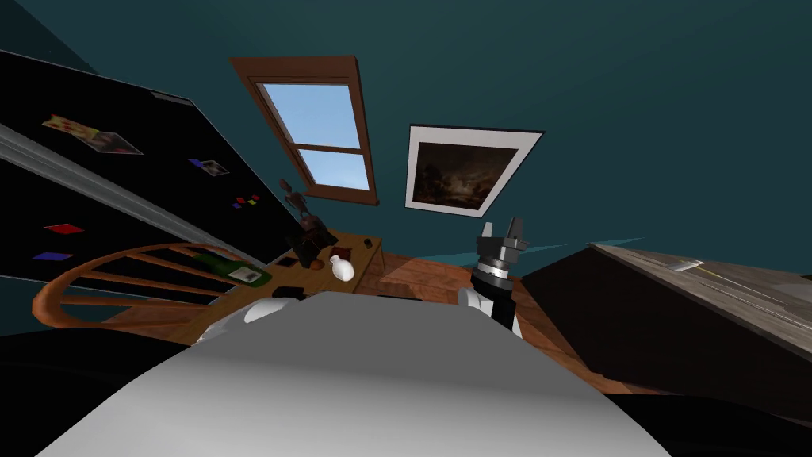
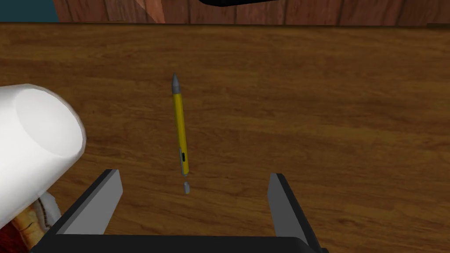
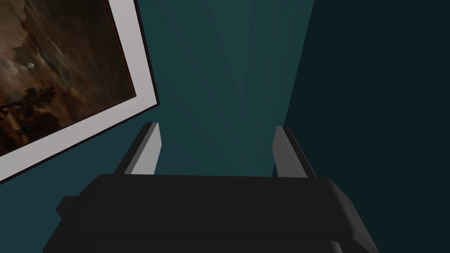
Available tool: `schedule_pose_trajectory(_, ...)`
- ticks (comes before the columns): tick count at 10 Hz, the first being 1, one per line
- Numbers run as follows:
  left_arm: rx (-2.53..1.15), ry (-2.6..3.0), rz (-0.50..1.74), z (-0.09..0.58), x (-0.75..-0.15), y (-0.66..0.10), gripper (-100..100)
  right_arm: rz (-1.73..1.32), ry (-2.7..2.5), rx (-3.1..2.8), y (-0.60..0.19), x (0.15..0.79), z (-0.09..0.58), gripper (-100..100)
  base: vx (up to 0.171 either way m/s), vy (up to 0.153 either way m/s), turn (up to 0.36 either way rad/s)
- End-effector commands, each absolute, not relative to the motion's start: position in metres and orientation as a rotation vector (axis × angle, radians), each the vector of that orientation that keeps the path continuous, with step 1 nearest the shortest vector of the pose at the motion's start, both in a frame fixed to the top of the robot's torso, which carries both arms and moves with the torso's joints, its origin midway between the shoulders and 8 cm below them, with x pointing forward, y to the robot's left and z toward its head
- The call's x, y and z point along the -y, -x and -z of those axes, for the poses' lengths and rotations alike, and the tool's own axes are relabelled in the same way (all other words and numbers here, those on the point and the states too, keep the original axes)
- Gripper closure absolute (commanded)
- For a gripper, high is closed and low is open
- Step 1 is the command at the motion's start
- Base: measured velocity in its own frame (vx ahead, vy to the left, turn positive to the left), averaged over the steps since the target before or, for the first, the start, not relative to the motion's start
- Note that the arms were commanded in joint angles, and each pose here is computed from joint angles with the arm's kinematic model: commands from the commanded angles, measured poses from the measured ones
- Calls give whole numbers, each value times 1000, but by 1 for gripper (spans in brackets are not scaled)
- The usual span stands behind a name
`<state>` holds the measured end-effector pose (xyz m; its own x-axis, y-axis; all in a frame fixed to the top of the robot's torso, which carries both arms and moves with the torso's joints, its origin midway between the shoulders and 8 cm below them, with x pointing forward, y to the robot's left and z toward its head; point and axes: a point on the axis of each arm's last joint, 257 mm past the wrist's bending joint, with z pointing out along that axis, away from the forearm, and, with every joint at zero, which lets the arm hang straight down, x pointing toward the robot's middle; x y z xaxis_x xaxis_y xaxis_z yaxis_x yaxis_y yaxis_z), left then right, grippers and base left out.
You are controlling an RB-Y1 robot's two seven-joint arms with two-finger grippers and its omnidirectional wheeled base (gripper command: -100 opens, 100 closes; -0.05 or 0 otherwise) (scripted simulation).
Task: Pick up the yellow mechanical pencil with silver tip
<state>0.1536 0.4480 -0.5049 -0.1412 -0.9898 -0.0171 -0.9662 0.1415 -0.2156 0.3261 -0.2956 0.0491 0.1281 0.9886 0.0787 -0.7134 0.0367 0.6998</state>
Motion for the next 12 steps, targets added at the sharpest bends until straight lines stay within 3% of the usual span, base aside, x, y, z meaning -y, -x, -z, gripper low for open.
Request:
schedule_pose_trajectory(1,-2267,2026,159,516,-455,-125,-100,-1393,-692,-499,-326,296,-49,0,196,39,-78)
schedule_pose_trajectory(5,-2285,2164,28,527,-469,-72,-100,-1393,-692,-499,-326,296,-49,0,158,43,-80)
schedule_pose_trajectory(8,-2284,2206,-15,530,-474,-58,-100,-1393,-692,-499,-326,296,-49,0,83,16,-46)
schedule_pose_trajectory(9,-2287,2206,-18,530,-475,-57,0,-1393,-692,-499,-326,296,-49,0,8,2,-1)
schedule_pose_trajectory(10,-2278,2213,-15,540,-469,-54,-100,-1393,-692,-499,-326,296,-49,0,4,25,-48)
schedule_pose_trajectory(12,-2271,2220,-12,550,-463,-51,-100,-1393,-692,-499,-326,296,-49,0,-3,44,-43)
